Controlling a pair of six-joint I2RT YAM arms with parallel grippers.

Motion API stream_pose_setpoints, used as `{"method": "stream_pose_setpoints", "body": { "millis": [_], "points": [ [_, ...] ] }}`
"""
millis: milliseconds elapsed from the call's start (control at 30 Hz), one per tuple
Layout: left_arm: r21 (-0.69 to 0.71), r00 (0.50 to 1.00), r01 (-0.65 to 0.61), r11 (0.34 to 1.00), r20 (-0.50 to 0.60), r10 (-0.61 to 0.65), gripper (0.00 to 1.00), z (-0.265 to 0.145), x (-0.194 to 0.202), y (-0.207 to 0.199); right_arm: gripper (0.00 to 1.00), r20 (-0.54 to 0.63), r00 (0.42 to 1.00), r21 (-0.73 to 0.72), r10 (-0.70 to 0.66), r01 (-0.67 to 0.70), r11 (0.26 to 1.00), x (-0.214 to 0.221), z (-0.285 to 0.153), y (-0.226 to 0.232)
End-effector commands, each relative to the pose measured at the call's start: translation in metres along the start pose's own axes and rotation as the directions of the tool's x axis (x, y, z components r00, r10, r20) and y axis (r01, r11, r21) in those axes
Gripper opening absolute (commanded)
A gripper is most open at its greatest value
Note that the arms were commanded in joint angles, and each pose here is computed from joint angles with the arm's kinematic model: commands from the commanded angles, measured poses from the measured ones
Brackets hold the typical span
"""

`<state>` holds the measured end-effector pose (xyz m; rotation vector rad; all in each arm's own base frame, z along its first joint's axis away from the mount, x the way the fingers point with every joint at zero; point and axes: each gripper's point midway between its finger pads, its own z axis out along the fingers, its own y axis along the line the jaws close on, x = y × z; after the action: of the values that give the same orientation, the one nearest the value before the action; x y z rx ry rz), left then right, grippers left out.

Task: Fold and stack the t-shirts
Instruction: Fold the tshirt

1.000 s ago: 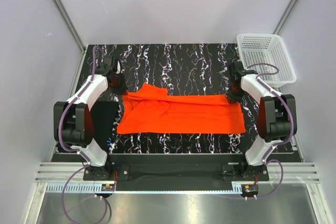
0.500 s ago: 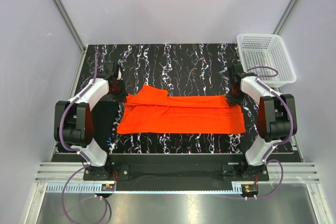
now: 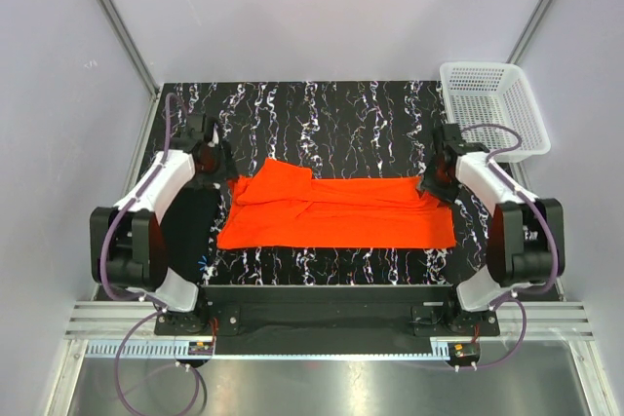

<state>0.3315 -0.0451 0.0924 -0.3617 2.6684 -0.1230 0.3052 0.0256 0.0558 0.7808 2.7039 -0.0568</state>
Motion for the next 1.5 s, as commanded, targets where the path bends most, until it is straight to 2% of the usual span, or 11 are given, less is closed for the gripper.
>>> {"method": "stream_pose_setpoints", "body": {
  "millis": [0, 133, 233, 300, 467, 533, 633, 767, 833, 1067, 1467],
  "points": [
    [0.156, 0.988, -0.083, 0.984, 0.141, 0.061, 0.71, -0.027, -0.042, -0.039, 0.6, 0.138, 0.988, -0.058, -0.073, 0.082, 0.995, -0.036, -0.03, 0.008],
    [0.269, 0.99, -0.131, 0.954, 0.088, 0.111, 0.73, -0.003, -0.058, -0.077, 0.54, 0.127, 0.991, -0.04, -0.053, 0.059, 0.997, -0.056, -0.016, 0.014],
    [0.298, 0.992, -0.126, 0.946, 0.064, 0.112, 0.66, 0.008, -0.063, -0.095, 0.29, 0.102, 0.995, -0.045, -0.012, 0.016, 0.999, -0.063, -0.003, 0.026],
    [0.314, 0.992, -0.121, 0.942, 0.056, 0.109, 0.65, 0.009, -0.063, -0.103, 0.19, 0.09, 0.996, -0.053, 0.007, -0.002, 0.999, -0.065, 0.004, 0.033],
    [0.328, 0.992, -0.125, 0.936, 0.04, 0.119, 0.66, 0.013, -0.058, -0.111, 0.15, 0.048, 0.999, -0.027, 0.001, 0.001, 1.0, -0.057, 0.018, 0.028],
    [0.346, 0.988, -0.156, 0.925, 0.05, 0.147, 0.72, 0.012, -0.061, -0.114, 0.18, 0.036, 0.999, -0.048, -0.018, 0.02, 0.999, -0.05, 0.015, 0.028],
    [0.369, 0.981, -0.193, 0.909, 0.051, 0.187, 0.74, 0.017, -0.063, -0.118, 0.28, 0.032, 0.994, -0.241, -0.106, 0.11, 0.964, -0.042, 0.004, 0.059],
    [0.387, 0.978, -0.195, 0.901, 0.003, 0.21, 0.76, 0.033, -0.058, -0.123, 0.61, 0.023, 0.976, -0.549, -0.216, 0.193, 0.813, -0.029, -0.016, 0.134],
    [0.371, 0.977, -0.192, 0.908, -0.011, 0.212, 0.77, 0.041, -0.058, -0.12, 0.68, 0.009, 0.959, -0.657, -0.283, 0.219, 0.721, -0.014, -0.025, 0.179],
    [0.326, 0.973, -0.19, 0.926, -0.06, 0.221, 0.75, 0.074, -0.054, -0.113, 0.63, 0.059, 0.898, -0.796, -0.436, 0.306, 0.522, 0.022, -0.044, 0.291],
    [0.312, 0.974, -0.179, 0.933, -0.08, 0.214, 0.69, 0.098, -0.058, -0.112, 0.61, -0.002, 0.851, -0.826, -0.525, 0.295, 0.48, 0.075, -0.013, 0.334]
  ]
}}
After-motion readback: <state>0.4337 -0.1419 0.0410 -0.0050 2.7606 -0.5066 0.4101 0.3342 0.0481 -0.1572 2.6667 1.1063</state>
